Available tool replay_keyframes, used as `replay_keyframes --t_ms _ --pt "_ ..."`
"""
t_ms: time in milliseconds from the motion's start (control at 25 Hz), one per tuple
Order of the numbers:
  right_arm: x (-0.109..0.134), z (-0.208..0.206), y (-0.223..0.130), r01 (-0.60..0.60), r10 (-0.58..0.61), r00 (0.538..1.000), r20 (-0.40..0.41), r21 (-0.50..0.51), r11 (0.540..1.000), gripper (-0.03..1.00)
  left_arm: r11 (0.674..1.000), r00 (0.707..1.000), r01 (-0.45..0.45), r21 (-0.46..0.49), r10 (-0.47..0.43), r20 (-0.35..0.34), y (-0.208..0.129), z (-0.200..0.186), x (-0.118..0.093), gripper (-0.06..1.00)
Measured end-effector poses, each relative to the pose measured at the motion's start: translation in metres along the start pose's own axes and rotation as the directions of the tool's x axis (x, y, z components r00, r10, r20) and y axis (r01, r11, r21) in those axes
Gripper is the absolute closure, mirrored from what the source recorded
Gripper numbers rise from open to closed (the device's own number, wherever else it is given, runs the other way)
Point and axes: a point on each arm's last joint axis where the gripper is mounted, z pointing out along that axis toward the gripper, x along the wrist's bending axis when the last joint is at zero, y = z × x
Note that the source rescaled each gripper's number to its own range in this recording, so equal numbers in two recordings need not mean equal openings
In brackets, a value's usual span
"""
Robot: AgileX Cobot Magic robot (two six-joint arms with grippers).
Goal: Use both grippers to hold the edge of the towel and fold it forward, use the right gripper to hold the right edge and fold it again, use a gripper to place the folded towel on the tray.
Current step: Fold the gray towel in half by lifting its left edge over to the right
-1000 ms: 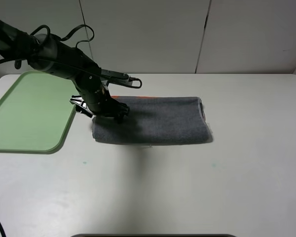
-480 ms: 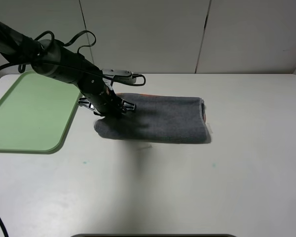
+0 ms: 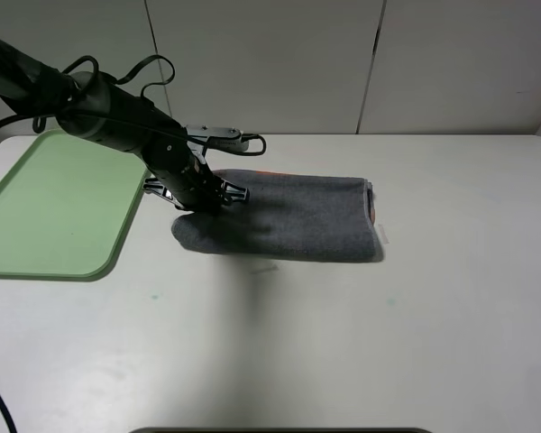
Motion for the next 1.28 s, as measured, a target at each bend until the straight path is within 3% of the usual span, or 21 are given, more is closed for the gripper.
replay_keyframes --t_ms 280,1000,1160,1280 --pt "0.0 0.0 0.0 0.0 0.0 1.0 0.0 0.0 1.0 -0.03 1.0 0.999 0.003 0.031 -0.002 -0.039 0.002 -0.023 0.007 0.75" --pt "0.0 0.0 0.0 0.0 0.0 1.0 0.0 0.0 1.0 -0.03 0.995 0.996 0.01 -0.096 -0.018 -0.083 0.028 -0.12 0.026 0.75" --pt "0.0 0.0 0.0 0.0 0.0 1.0 0.0 0.0 1.0 -0.03 0.997 0.995 -0.011 -0.077 0.003 -0.102 0.032 -0.128 0.023 0.75" --pt "0.0 0.0 0.0 0.0 0.0 1.0 0.0 0.0 1.0 -0.03 0.995 0.995 -0.051 -0.091 0.044 -0.086 0.034 -0.133 0.007 0.75"
